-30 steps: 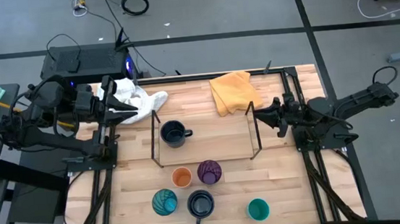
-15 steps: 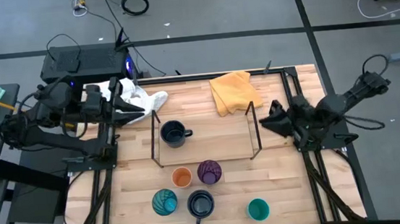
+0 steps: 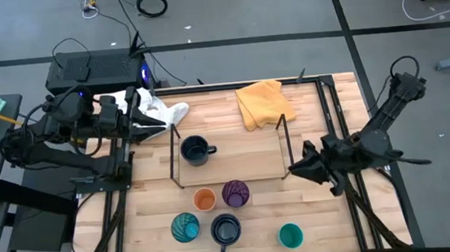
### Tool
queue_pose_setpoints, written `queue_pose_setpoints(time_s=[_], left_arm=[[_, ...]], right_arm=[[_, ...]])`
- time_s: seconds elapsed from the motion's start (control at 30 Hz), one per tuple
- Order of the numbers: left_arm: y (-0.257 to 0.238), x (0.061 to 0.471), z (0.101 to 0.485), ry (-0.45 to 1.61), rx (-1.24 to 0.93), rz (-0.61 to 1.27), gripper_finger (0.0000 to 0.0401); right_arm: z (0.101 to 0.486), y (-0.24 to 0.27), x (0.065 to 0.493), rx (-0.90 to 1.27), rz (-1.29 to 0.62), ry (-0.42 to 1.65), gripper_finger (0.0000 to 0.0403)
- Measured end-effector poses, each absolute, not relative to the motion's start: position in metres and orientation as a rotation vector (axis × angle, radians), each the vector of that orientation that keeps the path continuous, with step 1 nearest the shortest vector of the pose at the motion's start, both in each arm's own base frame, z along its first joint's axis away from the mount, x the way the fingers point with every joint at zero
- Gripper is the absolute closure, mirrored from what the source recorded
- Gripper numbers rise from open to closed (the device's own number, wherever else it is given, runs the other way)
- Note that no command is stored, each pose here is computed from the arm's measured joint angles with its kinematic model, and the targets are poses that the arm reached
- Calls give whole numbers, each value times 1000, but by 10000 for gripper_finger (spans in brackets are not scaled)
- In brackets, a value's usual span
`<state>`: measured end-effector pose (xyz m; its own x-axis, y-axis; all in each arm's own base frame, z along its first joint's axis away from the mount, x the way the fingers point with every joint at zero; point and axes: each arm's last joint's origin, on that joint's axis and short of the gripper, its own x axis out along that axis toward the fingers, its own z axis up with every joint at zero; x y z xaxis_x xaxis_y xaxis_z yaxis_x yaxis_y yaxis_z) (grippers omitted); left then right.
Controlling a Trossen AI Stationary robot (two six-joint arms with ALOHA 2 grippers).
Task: Stack small to large cups/mugs on shelf
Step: Put the light blue cup on the shelf
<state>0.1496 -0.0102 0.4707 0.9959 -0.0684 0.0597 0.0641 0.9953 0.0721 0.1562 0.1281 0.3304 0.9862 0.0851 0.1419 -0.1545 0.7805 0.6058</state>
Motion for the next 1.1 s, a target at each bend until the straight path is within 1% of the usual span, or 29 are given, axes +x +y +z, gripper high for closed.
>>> queue_pose_setpoints(time_s=[0.43, 0.73, 1.1], left_arm=[[-10, 149, 471, -64, 72, -67, 343], [-10, 149, 471, -64, 62, -67, 342], [-10, 150, 471, -63, 54, -68, 340]], right_arm=[[321, 159, 150, 703, 54, -120, 325], [325, 158, 149, 673, 43, -159, 326], [325, 159, 150, 683, 47, -156, 328]])
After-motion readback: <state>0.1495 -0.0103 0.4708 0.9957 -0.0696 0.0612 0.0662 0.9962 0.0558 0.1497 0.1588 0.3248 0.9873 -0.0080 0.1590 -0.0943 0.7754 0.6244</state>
